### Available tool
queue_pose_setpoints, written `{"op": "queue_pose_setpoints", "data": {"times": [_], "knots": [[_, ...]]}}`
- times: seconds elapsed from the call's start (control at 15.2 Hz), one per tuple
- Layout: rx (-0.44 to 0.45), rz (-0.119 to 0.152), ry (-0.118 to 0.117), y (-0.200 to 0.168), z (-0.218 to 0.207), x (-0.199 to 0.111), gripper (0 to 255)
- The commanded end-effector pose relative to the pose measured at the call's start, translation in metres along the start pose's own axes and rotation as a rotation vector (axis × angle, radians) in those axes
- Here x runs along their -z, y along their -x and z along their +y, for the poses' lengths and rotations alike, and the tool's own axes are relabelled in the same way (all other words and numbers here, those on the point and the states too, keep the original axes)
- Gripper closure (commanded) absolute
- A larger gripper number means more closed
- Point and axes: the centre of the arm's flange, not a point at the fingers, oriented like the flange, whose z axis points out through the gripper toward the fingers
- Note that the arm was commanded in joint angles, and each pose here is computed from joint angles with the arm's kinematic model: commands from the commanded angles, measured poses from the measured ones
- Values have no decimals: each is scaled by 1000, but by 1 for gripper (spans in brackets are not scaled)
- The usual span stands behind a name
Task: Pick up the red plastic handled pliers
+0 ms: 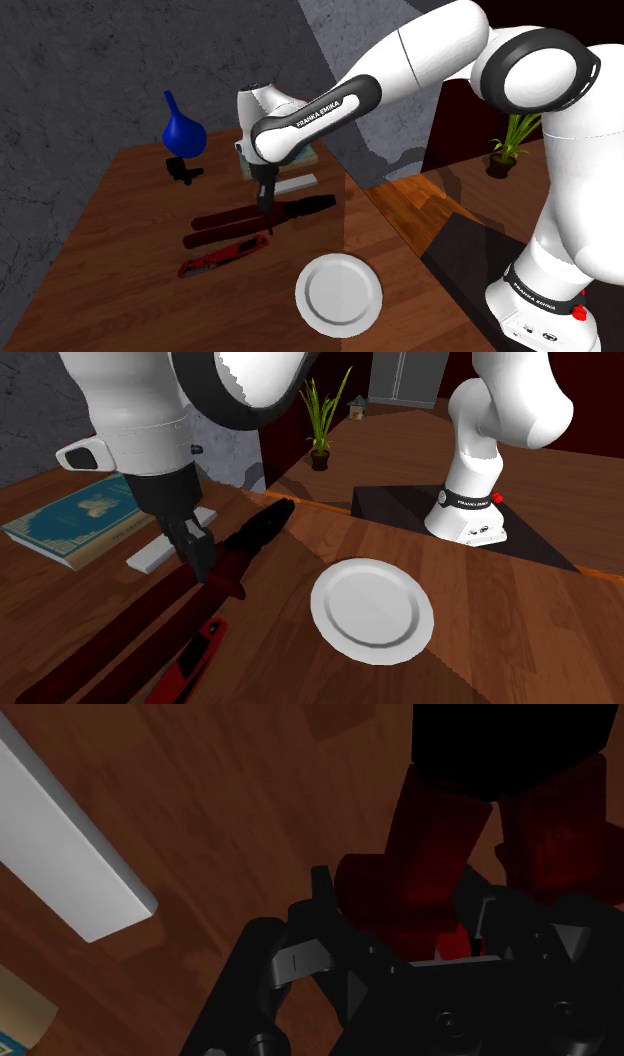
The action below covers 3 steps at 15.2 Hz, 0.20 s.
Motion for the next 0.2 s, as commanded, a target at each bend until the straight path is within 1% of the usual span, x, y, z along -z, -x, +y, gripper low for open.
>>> {"op": "queue_pose_setpoints", "data": {"times": [0.0,0.13], "knots": [[0,1,0,0,0,11,255],[0,1,0,0,0,11,255]]}}
